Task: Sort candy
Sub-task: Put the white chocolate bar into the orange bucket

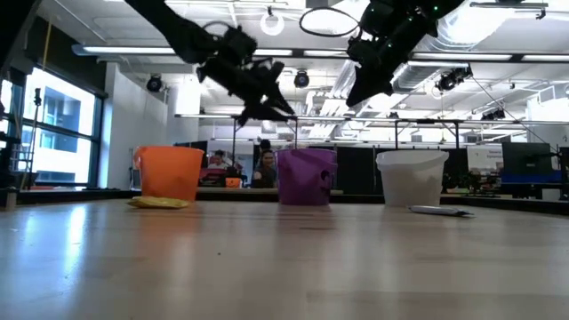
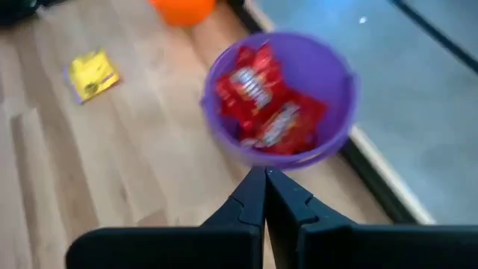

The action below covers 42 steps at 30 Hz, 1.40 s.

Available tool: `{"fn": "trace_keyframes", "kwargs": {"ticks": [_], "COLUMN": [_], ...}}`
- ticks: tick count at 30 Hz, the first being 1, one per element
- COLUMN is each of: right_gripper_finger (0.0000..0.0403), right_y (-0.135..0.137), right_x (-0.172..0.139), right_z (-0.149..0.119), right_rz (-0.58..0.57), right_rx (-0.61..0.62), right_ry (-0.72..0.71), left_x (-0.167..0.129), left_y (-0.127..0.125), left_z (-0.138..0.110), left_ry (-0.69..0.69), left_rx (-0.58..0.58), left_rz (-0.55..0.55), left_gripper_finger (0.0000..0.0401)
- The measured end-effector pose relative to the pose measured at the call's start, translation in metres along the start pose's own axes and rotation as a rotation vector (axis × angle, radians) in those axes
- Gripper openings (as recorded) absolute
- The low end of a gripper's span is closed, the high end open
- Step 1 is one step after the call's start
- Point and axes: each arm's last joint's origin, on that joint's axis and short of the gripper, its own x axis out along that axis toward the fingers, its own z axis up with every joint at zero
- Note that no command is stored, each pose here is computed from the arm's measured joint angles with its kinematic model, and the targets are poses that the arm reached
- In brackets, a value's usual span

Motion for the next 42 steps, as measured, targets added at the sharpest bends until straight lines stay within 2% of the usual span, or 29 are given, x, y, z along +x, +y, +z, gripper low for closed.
{"fn": "trace_keyframes", "kwargs": {"ticks": [5,8,17,26,30,34,39,42], "right_gripper_finger": [0.0,0.0,0.0,0.0008,0.0045,0.0109,0.0197,0.0229], "right_y": [0.018,0.028,0.058,0.089,0.094,0.094,0.094,0.091], "right_x": [0.016,0.023,0.017,0.027,0.032,0.034,0.035,0.041], "right_z": [-0.017,-0.031,-0.09,-0.147,-0.168,-0.185,-0.197,-0.208], "right_rz": [0.023,0.03,0.019,0.049,-0.004,-0.077,-0.157,-0.191], "right_rx": [0.0,0.025,0.172,0.304,0.367,0.429,0.446,0.429], "right_ry": [0.044,0.047,0.052,0.175,0.214,0.25,0.291,0.337], "left_x": [-0.019,-0.026,-0.045,-0.073,-0.082,-0.084,-0.084,-0.084], "left_y": [-0.03,-0.037,-0.033,-0.029,-0.026,-0.021,-0.019,-0.019], "left_z": [-0.003,-0.013,-0.055,-0.079,-0.097,-0.115,-0.123,-0.122], "left_ry": [-0.082,-0.11,-0.102,-0.107,-0.108,-0.054,-0.018,-0.024], "left_rx": [0.185,0.225,0.157,0.154,0.119,0.063,0.042,0.044], "left_rz": [0.087,0.076,0.044,0.04,-0.002,-0.049,-0.071,-0.073], "left_gripper_finger": [0.0112,0.0111,0.0111,0.0111,0.0111,0.011,0.011,0.011]}}
